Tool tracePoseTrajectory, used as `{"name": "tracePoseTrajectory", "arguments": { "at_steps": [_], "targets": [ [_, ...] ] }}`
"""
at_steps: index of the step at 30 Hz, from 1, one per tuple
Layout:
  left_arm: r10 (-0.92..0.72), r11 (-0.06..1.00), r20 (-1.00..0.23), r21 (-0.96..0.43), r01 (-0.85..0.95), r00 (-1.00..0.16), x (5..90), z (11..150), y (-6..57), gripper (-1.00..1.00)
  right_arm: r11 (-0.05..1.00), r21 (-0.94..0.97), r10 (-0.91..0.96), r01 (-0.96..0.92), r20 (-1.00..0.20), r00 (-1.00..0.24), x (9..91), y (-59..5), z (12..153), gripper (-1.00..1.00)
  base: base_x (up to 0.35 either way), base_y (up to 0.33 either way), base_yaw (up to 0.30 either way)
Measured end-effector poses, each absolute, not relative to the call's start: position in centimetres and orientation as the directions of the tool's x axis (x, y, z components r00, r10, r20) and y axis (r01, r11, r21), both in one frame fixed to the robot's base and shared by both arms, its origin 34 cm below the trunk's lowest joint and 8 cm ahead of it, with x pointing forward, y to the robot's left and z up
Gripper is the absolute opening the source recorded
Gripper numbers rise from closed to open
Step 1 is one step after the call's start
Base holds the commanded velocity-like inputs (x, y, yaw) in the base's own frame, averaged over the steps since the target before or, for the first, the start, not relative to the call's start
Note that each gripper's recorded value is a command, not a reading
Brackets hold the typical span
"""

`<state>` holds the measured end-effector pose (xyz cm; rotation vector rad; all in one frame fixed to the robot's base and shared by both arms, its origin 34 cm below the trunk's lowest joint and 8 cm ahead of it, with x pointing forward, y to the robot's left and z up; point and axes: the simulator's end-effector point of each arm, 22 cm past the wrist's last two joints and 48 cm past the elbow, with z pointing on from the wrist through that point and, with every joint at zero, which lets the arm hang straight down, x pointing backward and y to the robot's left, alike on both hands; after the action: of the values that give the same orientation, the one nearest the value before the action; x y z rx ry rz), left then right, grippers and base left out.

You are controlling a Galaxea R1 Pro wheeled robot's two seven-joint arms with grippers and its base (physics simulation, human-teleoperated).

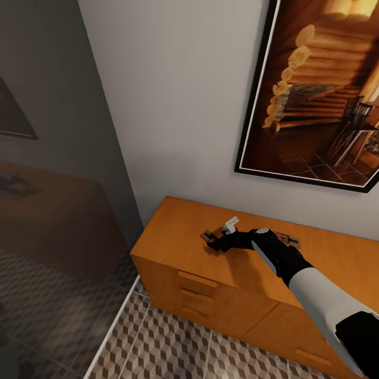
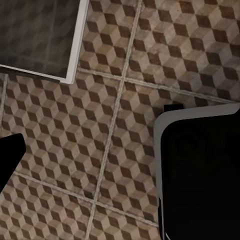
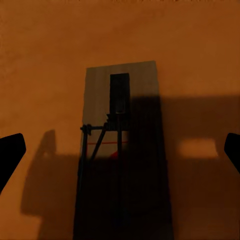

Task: Take the four mousetraps from the cabinet in the bathroom and place them on the bathroom floor. Make sure all four end up on the same floor surface, and ensure that at least two of them are either under or directly next to the same bathroom sink.

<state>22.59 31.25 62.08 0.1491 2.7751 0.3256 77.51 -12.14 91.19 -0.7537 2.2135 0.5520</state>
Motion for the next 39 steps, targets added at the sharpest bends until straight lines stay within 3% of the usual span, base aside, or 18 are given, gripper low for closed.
{"name": "tracePoseTrajectory", "arguments": {
  "at_steps": [39],
  "targets": [
    [0.142,0.968,-0.322,0.242,0.063,-0.936,22.59,62.08,31.25,1.00,0.763,0.123,-0.352,-0.635,-0.745,-0.567,78.15,-12.76,90.98,1.00,0.000,0.001,0.000]
  ]
}}
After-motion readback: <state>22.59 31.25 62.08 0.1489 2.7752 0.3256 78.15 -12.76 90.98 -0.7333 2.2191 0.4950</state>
